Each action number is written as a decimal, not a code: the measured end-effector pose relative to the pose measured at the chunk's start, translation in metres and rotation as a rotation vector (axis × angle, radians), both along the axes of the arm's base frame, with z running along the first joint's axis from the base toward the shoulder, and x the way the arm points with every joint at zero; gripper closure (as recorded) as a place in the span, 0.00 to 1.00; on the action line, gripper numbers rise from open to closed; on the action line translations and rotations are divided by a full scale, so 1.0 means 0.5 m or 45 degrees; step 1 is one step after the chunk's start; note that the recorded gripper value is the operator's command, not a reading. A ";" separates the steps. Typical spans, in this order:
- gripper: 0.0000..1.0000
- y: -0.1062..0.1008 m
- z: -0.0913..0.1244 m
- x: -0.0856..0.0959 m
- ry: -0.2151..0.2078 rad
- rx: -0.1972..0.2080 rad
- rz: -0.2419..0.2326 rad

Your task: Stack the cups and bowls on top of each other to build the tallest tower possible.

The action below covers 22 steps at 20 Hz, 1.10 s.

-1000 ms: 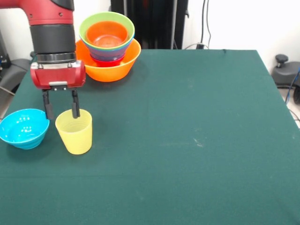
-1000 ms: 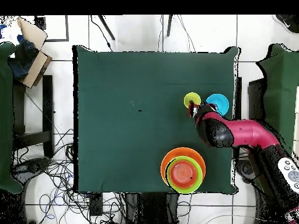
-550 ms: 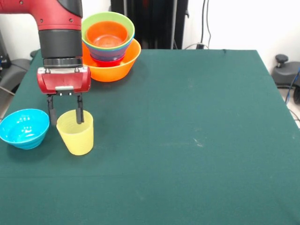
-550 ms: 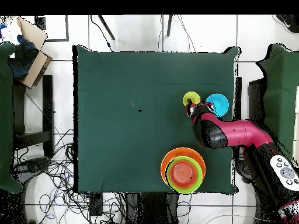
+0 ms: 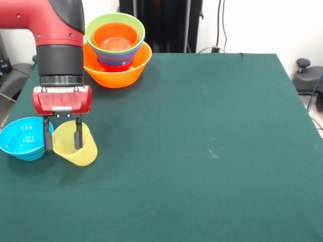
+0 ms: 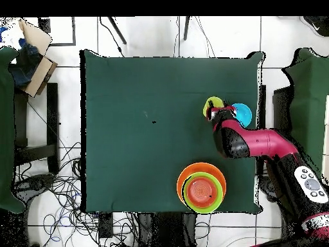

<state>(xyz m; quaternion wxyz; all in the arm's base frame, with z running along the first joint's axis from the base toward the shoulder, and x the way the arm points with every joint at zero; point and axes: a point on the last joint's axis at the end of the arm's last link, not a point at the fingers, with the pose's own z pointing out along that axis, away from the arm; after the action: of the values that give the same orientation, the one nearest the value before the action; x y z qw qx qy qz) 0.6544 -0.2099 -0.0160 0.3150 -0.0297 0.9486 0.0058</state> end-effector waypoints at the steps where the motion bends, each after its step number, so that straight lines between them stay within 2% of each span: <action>1: 0.00 0.000 -0.005 0.001 -0.001 0.004 -0.003; 9: 0.00 0.019 -0.042 -0.010 0.019 0.045 -0.007; 17: 0.00 0.019 -0.041 -0.012 0.023 0.040 -0.005; 22: 0.00 0.030 -0.014 -0.030 0.040 0.029 0.018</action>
<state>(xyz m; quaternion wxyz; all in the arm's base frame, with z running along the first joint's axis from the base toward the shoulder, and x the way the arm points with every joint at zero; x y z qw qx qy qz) 0.6394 -0.1948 -0.0229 0.3005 -0.0329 0.9530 0.0193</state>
